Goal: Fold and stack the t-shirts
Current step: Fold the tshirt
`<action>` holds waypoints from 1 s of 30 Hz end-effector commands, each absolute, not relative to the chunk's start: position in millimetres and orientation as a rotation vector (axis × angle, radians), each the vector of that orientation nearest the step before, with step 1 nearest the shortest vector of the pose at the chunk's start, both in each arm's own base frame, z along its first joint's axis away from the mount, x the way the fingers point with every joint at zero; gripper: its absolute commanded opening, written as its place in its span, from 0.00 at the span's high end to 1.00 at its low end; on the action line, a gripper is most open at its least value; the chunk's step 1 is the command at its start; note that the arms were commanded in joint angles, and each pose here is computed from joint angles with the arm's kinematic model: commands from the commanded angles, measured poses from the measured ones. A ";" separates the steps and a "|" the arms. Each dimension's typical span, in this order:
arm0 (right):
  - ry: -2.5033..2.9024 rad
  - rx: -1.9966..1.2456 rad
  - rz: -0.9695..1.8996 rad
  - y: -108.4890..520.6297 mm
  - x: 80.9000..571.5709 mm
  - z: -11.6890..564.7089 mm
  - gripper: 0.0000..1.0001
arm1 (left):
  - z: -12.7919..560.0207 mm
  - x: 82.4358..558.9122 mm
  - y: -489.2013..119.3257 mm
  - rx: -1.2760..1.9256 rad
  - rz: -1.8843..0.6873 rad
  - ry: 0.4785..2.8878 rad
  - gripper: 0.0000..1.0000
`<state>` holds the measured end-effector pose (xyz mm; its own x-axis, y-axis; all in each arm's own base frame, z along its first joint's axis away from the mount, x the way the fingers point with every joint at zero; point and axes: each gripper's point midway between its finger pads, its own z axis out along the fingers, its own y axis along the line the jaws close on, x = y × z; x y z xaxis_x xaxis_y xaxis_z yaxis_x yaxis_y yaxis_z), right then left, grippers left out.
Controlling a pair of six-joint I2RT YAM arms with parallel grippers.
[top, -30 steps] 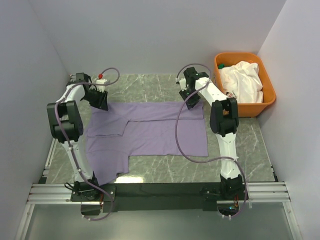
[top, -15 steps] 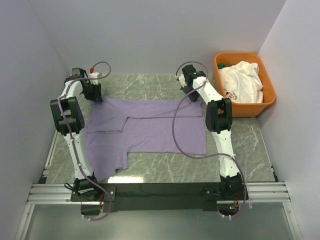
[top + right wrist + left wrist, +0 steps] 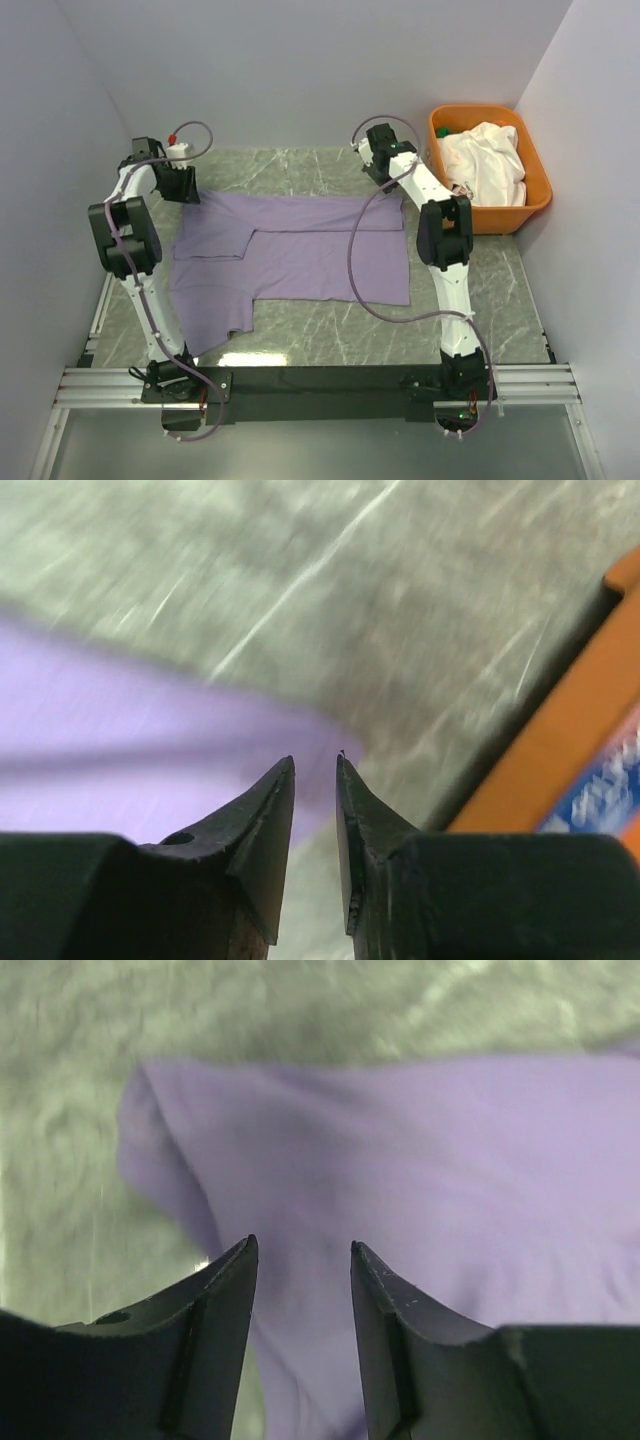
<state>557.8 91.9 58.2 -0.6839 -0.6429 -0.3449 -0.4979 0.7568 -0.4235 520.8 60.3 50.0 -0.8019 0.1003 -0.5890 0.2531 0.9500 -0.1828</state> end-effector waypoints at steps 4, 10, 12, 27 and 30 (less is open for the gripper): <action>2.571 -0.962 -0.155 126.7 482.3 89.7 0.69 | 116.4 495.3 42.5 0.381 -0.367 2.377 0.52; 2.759 -1.057 -0.075 126.5 448.1 49.2 0.78 | 79.6 463.7 34.4 0.402 -0.432 2.486 0.55; 2.770 -1.066 -0.104 123.2 449.8 45.2 0.80 | 72.4 458.1 32.5 0.417 -0.437 2.508 0.56; 2.705 -1.055 -0.427 101.7 504.8 27.0 0.83 | 23.8 452.5 38.9 0.349 -0.429 2.661 0.59; 2.640 -1.041 -0.505 98.0 523.6 31.1 0.81 | 16.7 458.9 40.2 0.314 -0.435 2.677 0.59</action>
